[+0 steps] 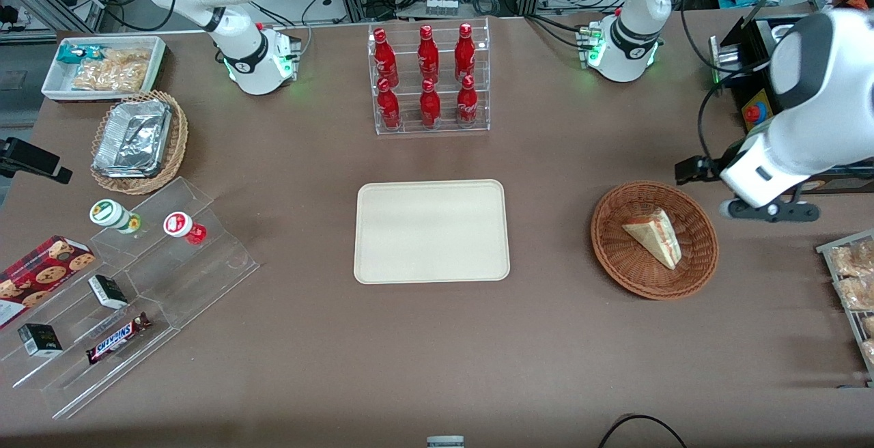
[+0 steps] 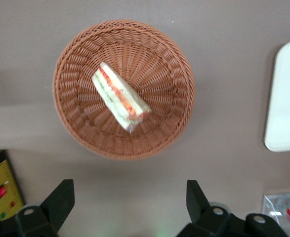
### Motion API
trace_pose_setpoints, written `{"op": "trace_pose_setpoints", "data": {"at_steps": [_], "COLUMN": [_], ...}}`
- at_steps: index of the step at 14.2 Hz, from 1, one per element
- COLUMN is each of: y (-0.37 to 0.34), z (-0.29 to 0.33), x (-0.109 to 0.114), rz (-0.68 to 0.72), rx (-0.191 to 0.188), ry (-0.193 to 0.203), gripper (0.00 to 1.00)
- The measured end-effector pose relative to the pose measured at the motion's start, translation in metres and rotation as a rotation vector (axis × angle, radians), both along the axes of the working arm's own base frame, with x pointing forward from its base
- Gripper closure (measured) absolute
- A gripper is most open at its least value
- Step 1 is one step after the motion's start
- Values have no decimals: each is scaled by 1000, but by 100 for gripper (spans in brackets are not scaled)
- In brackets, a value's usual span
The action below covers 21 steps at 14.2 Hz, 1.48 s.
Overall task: Place sandwich from basket to tray
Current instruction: 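Move the left gripper over the sandwich in the wicker basket, then lower the left gripper and grasp the wrapped sandwich upright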
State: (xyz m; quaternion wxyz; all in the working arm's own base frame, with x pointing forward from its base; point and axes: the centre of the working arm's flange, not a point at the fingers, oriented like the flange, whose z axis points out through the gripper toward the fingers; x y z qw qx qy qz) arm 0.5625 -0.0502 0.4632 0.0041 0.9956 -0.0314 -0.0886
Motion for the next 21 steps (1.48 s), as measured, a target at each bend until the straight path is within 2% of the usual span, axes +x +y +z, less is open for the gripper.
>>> {"op": "trace_pose_setpoints", "data": {"at_steps": [3,7,8,11,13,17,21], "y": [3,13,15,18,18,15,14], "z": [-60,-124,-135,-147,-149,-164,-190], "x": [-10,-28,-34,-42,-41,-35,-35], "rz": [24,79,124,293,477,831,930], "rx": [1,-1,3,19,35,40,59], "ry": [-40,-148,-161,-162,-165,-205,-175], "gripper": [0,0,0,0,0,0,0]}}
